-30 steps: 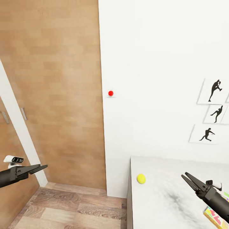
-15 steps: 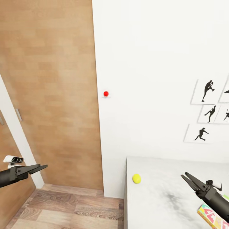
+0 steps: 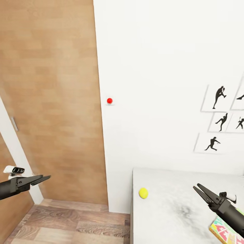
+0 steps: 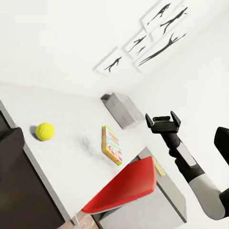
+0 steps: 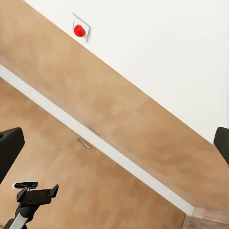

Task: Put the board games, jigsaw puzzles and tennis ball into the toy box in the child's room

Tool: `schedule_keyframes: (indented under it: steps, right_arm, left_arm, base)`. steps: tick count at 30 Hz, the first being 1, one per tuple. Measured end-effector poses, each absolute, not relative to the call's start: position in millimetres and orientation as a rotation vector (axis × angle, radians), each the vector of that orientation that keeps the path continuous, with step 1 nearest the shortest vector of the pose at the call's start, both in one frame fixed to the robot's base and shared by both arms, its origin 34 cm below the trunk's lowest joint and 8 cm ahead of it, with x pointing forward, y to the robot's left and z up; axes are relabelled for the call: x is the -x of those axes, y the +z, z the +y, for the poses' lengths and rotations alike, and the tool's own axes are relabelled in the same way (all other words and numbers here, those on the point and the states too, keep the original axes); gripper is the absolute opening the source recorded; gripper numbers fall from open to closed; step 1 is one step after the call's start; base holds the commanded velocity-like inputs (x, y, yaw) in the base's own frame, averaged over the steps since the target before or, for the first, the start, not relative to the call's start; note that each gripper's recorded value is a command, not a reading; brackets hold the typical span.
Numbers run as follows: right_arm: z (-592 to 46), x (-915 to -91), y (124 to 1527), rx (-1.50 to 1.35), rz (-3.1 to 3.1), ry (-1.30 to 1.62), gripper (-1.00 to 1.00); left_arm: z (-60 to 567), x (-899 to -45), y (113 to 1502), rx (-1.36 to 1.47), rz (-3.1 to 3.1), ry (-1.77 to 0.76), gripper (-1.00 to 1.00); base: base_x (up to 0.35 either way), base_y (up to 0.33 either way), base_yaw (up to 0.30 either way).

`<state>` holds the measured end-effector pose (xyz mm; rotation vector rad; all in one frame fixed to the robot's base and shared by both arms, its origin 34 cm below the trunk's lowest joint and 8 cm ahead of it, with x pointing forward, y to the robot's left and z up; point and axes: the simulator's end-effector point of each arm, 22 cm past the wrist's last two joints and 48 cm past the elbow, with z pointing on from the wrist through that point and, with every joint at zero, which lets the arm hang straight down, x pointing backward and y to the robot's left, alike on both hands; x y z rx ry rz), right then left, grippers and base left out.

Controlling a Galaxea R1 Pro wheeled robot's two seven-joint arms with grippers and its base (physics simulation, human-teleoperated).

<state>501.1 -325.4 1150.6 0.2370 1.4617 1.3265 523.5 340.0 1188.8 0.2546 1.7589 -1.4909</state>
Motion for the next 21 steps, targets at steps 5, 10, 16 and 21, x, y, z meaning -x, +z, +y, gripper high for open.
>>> schedule_keyframes:
  steps: [5, 10, 16, 21]
  right_arm:
    - [-325.4, -500.5, 1152.3, -0.234, 1.458, 1.326, 1.00]
    - [-325.5, -500.5, 1153.0, -0.233, 1.457, 1.325, 1.00]
    - [-325.7, -500.7, 1153.0, -0.231, 1.456, 1.321, 1.00]
    - [-326.4, -501.1, 1152.9, -0.231, 1.455, 1.315, 1.00]
  left_arm:
    - [340.0, -522.7, 1190.7, -0.258, 1.755, -1.489, 1.00]
    - [340.0, -522.4, 1191.5, -0.259, 1.754, -1.488, 1.00]
    - [340.1, -522.3, 1191.5, -0.259, 1.754, -1.488, 1.00]
    - [340.0, -522.3, 1191.5, -0.260, 1.755, -1.487, 1.00]
  base:
    - [0.045, -0.001, -0.141]
    - [0.013, 0.000, -0.048]
    - [0.003, -0.025, -0.013]
    - [0.001, -0.098, -0.003]
